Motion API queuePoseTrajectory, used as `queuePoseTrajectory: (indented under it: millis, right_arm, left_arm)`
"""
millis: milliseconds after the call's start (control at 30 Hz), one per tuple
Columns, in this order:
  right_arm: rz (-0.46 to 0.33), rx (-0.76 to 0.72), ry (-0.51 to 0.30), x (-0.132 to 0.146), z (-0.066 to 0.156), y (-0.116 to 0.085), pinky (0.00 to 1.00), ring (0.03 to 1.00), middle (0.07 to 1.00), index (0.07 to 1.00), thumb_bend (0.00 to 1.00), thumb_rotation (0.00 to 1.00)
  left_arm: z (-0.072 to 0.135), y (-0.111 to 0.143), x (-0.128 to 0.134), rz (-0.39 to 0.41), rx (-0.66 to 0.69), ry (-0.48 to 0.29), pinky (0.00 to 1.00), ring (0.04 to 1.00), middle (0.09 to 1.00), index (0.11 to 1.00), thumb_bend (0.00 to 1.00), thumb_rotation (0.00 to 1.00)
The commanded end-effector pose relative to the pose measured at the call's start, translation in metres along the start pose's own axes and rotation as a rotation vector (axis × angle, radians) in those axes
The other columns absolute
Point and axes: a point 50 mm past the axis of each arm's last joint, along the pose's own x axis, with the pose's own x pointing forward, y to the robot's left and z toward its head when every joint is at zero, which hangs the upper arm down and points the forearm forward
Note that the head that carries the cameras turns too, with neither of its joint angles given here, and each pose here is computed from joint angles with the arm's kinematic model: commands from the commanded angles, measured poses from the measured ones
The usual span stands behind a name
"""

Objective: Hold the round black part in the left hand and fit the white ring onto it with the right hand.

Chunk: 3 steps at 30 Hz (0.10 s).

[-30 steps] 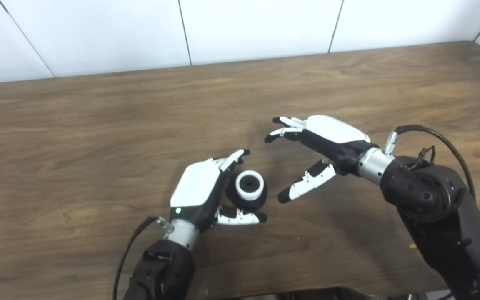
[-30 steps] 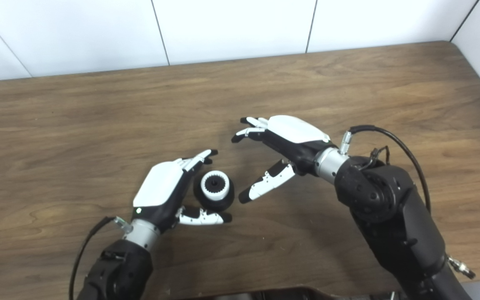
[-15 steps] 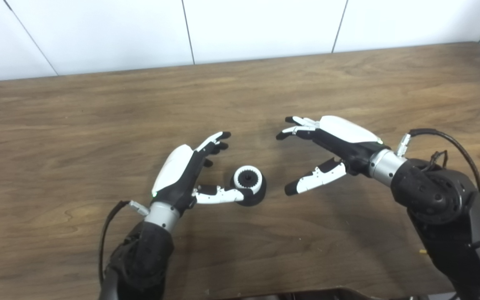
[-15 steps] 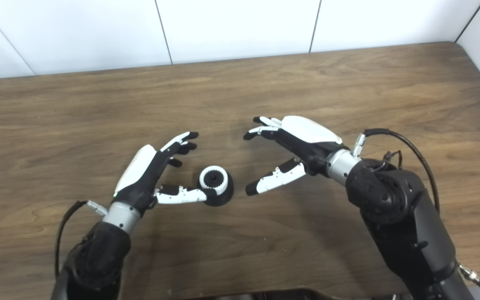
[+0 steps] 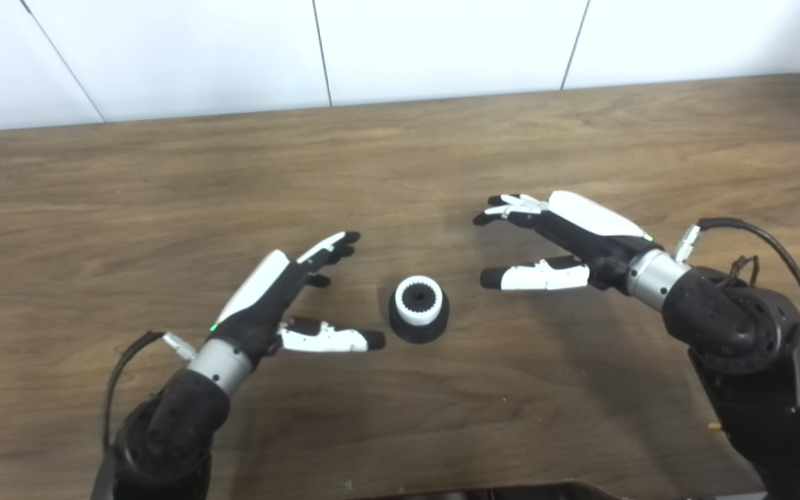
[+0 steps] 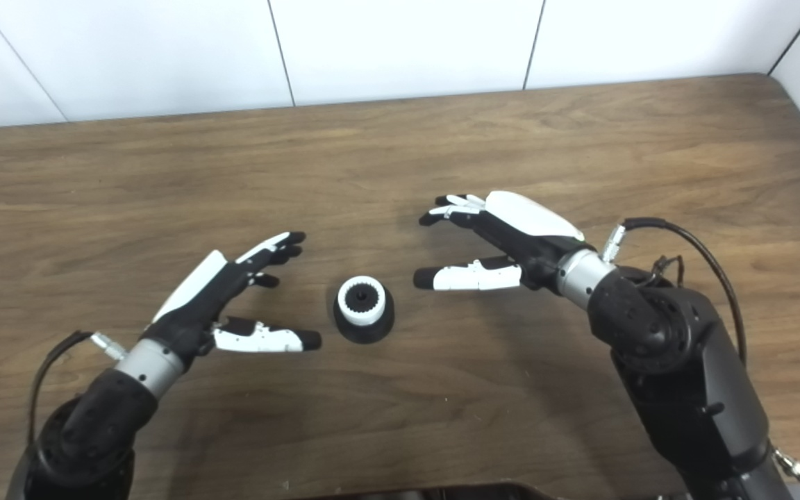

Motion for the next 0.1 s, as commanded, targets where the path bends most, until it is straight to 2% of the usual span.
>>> queuePoseTrajectory:
  millis: [0,67]
  right_arm:
    - [-0.088,0.051,-0.012,-0.0022,-0.0021,-0.0056,0.92,0.975,0.959,0.876,0.68,0.89]
    - [-0.128,0.100,-0.016,-0.0042,-0.0069,-0.0015,0.87,0.953,0.956,0.900,0.63,0.92]
  left_arm:
    - [0.0055,0.0018,-0.0073,0.105,-0.079,-0.054,0.89,0.889,0.873,0.892,0.78,0.38]
    - [0.0032,0.0011,-0.0117,0.158,-0.125,-0.066,0.88,0.882,0.870,0.883,0.70,0.40]
